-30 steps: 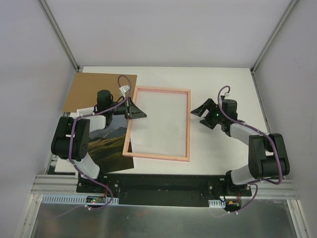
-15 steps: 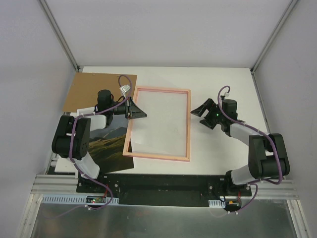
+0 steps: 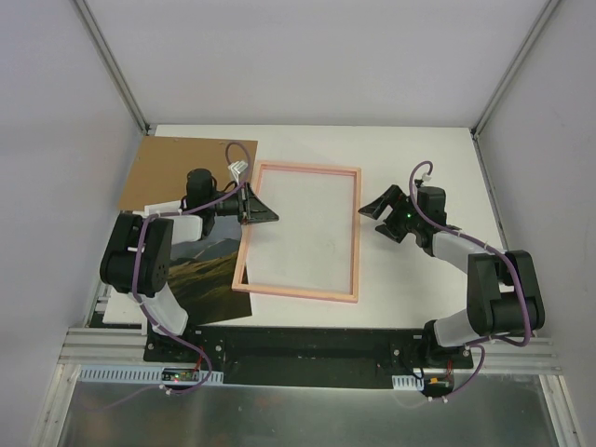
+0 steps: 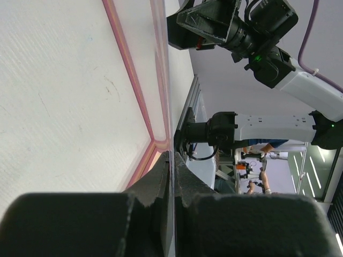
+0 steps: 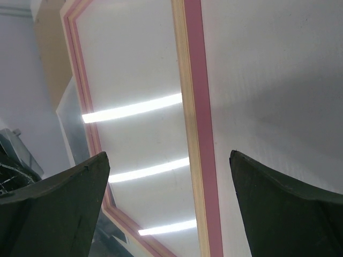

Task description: Put the photo into the frame

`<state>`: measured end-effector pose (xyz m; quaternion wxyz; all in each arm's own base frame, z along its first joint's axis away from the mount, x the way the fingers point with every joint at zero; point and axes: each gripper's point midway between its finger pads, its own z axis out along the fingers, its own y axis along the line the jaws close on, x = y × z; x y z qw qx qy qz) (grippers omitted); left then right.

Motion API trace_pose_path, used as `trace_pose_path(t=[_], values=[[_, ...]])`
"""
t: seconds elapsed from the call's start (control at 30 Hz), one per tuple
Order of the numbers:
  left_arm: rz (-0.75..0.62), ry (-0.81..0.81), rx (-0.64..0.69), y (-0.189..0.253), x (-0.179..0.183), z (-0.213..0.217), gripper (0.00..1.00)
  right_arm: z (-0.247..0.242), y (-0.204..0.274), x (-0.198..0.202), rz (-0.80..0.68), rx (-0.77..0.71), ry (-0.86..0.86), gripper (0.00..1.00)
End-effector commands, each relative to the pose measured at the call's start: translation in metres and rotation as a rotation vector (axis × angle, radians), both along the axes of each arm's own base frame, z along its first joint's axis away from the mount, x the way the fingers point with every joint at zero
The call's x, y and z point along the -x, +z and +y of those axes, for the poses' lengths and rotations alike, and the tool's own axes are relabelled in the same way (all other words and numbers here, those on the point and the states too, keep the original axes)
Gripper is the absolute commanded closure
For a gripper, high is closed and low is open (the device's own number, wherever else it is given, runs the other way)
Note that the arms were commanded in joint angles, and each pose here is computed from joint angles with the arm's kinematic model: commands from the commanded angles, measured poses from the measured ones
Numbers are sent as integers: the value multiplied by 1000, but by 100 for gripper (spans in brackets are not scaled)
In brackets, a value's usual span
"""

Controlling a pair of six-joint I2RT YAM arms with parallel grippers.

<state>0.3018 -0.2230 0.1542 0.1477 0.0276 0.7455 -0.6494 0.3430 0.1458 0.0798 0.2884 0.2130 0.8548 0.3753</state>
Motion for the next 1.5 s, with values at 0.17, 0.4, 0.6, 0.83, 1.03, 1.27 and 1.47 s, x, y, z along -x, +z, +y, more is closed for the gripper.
trace_pose_path(t=[0.17, 0.4, 0.6, 0.83, 1.03, 1.27, 1.47], values=[[-92, -20, 17, 13, -6, -7, 100, 5, 7, -3, -43, -25, 18, 4], [-80, -16, 17, 10, -6, -8, 100, 15, 4, 0, -40, -24, 44, 4], [-76, -15, 19, 6, -7, -10, 100, 24, 1, 3, -40, -23, 61, 4], [-61, -16, 23, 1, -6, -11, 100, 33, -3, 5, -31, -24, 78, 4], [-58, -14, 21, -3, -6, -11, 100, 37, -4, 5, -30, -21, 88, 4], [-41, -19, 16, -11, -5, -12, 100, 38, -6, 6, -24, -19, 92, 4], [-28, -17, 9, -19, -5, -13, 100, 40, -7, 6, -24, -16, 96, 4]])
